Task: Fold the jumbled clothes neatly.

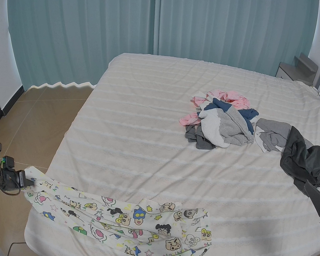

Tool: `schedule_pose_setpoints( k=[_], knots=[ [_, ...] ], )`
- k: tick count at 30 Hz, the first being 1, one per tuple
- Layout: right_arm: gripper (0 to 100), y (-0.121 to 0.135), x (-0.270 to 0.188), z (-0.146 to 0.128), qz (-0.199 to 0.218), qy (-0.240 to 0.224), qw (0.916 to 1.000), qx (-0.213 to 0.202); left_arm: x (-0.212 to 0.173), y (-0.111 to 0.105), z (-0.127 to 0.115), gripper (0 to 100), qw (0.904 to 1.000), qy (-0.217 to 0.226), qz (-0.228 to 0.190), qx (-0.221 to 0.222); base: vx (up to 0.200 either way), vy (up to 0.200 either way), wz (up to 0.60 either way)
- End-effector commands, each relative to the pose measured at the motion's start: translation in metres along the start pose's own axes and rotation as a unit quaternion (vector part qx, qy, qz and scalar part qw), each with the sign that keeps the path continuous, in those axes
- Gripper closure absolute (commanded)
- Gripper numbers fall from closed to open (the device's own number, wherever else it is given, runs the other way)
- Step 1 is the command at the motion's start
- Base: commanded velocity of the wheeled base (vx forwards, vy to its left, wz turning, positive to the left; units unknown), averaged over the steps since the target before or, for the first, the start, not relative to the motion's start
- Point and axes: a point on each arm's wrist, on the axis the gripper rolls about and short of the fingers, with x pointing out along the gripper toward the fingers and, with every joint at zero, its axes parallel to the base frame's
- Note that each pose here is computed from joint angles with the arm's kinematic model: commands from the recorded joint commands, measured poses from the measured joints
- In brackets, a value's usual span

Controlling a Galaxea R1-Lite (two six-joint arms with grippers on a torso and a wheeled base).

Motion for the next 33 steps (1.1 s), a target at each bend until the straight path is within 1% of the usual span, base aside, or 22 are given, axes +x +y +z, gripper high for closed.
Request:
schedule_pose_setpoints(
  k=[1, 5, 10, 13, 16, 17, 18, 19, 22, 23, 26, 28, 29, 31, 32, 33],
  knots=[
    [0, 0.0, 0.0, 0.0, 0.0, 0.0, 1.0, 0.0, -0.019, 0.022, 0.022, 100, 0.9988, -0.036, 0.028, -0.019, 0.0, 0.0, 0.0],
    [0, 0.0, 0.0, 0.0, 0.0, 0.0, 1.0, 0.0, -0.035, 0.038, 0.039, 100, 0.9969, -0.054, 0.041, -0.04, 0.0, 0.0, 0.0],
    [0, 0.0, 0.001, 0.0, 0.0, 0.001, 1.0, 0.0, -0.052, 0.051, 0.055, 100, 0.9947, -0.061, 0.057, -0.061, 0.0, 0.0, 0.0],
    [0, 0.0, 0.0, 0.0, 0.0, 0.0, 1.0, 0.0, -0.056, 0.053, 0.06, 100, 0.9943, -0.063, 0.058, -0.063, 0.0, 0.0, 0.0],
    [0, 0.0, 0.0, 0.0, 0.0, 0.0, 1.0, 0.0, -0.056, 0.049, 0.058, 100, 0.9948, -0.059, 0.055, -0.061, 0.0, 0.0, 0.0],
    [0, 0.0, 0.0, 0.0, 0.0, 0.0, 1.0, 0.0, -0.055, 0.039, 0.057, 100, 0.996, -0.055, 0.047, -0.053, 0.0, 0.0, 0.0],
    [0, 0.0, 0.0, 0.0, 0.0, 0.0, 1.0, 0.0, -0.055, 0.039, 0.057, 100, 0.996, -0.055, 0.047, -0.053, 0.0, 0.0, 0.0],
    [0, 0.0, 0.0, 0.0, 0.0, 0.0, 1.0, 0.0, -0.052, 0.023, 0.055, 100, 0.9975, -0.047, 0.035, -0.038, 0.0, 0.0, 0.0],
    [0, 0.0, 0.0, 0.0, 0.0, 0.0, 1.0, 0.0, -0.052, -0.005, 0.05, 100, 0.9992, -0.033, 0.017, -0.012, 0.0, 0.0, 0.0],
    [0, 0.0, 0.0, 0.0, 0.0, 0.0, 1.0, 0.0, -0.052, -0.011, 0.049, 100, 0.9994, -0.031, 0.013, -0.008, 0.0, 0.0, 0.0],
    [0, 0.0, 0.0, 0.0, 0.0, 0.0, 1.0, 0.0, -0.056, -0.047, 0.045, 100, 0.9999, -0.011, -0.001, 0.009, 0.0, 0.0, 0.0],
    [0, 0.0, 0.0, 0.0, 0.0, 0.0, 1.0, 0.001, -0.055, -0.049, 0.044, 100, 0.9999, -0.009, -0.002, 0.009, 0.0, 0.0, 0.0],
    [0, 0.0, 0.0, 0.0, 0.0, 0.0, 1.0, 0.0, -0.055, -0.077, 0.041, 100, 0.9998, -0.002, -0.009, 0.017, 0.0, 0.0, 0.0],
    [0, 0.0, 0.0, 0.0, 0.0, 0.0, 1.0, 0.0, -0.052, -0.101, 0.038, 100, 0.9997, 0.002, -0.009, 0.022, 0.0, 0.0, 0.0],
    [0, 0.0, 0.0, 0.0, 0.0, 0.0, 1.0, 0.001, -0.052, -0.103, 0.037, 100, 0.9997, 0.003, -0.008, 0.022, 0.0, 0.0, 0.0],
    [0, 0.0, 0.0, 0.0, 0.0, 0.0, 1.0, 0.001, -0.048, -0.12, 0.033, 100, 0.9996, 0.006, -0.006, 0.027, 0.0, 0.0, 0.0]
  ],
)
